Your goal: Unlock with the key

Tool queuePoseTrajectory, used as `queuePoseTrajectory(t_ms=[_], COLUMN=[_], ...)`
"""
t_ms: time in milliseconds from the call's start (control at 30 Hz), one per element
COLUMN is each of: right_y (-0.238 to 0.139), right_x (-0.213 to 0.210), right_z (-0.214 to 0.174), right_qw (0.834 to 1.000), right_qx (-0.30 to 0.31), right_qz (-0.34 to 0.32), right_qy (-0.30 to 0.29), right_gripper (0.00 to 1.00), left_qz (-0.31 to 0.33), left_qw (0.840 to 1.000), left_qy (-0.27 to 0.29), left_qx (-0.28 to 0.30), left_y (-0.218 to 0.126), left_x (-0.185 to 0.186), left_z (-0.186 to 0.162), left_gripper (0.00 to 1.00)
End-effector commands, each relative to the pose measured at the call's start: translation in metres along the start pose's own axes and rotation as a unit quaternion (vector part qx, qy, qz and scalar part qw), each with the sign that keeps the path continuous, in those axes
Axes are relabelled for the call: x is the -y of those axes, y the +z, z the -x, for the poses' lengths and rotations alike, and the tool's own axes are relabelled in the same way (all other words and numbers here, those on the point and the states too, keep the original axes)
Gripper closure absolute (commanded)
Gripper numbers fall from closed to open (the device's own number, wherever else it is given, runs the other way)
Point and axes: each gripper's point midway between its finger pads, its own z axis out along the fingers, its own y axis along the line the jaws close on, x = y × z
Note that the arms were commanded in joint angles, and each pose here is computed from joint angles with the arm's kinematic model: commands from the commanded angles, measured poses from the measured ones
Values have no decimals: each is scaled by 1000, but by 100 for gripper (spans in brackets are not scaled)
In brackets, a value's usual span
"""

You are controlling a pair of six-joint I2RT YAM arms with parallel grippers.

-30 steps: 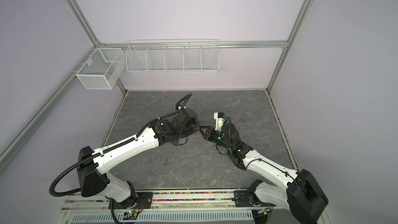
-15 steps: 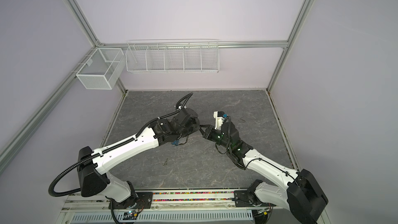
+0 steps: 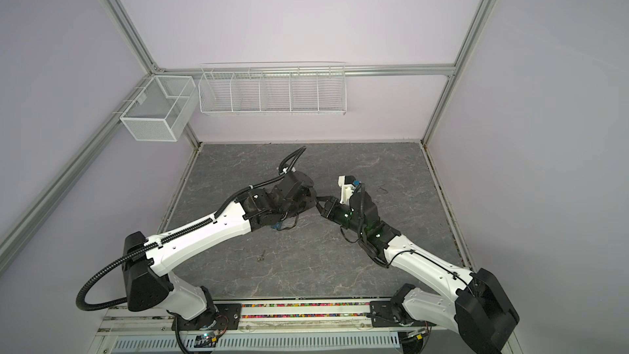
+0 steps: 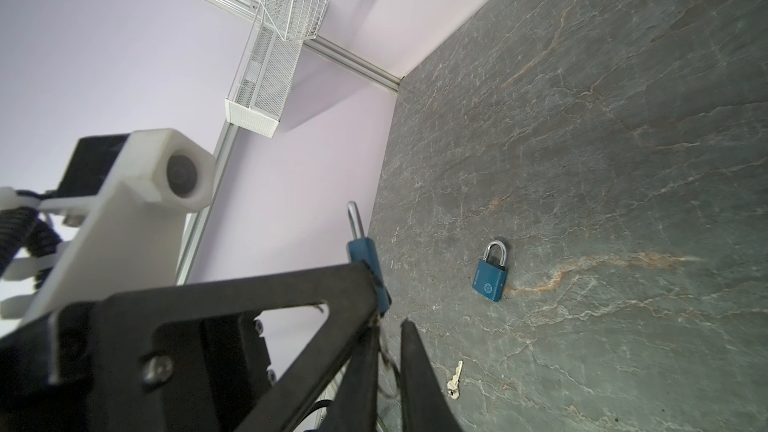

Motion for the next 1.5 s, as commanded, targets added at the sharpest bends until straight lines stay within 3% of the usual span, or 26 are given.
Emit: queuePoseTrajectory(t_ms=[0,133,433,667,1100,1467], right_y=[3,4,5,6,-5,-13], right_x=[-17,-13,-17,-31,-52,-50], right_z=[4,3,1,2,16,22], right_qw=[1000,999,998,991,985,985], right_qx=[1,1,-4,-8,13,33], right_qz=[24,21,38,86,122,119], right_qy=[14,28,55,105,125,123], right_gripper=[87,93,94,94,94,94], left_qz=[-20,-34,-76,-120,-196,-210], left_qw=[1000,999,996,989,974,971], left_qy=[-8,-19,-51,-81,-110,-115], left_qx=[5,0,-12,-21,-25,-29], left_y=[-10,-10,-16,-19,-37,-41], left_x=[12,17,22,20,38,42], left_z=[5,3,0,-3,2,3], left_gripper=[100,100,100,100,100,100])
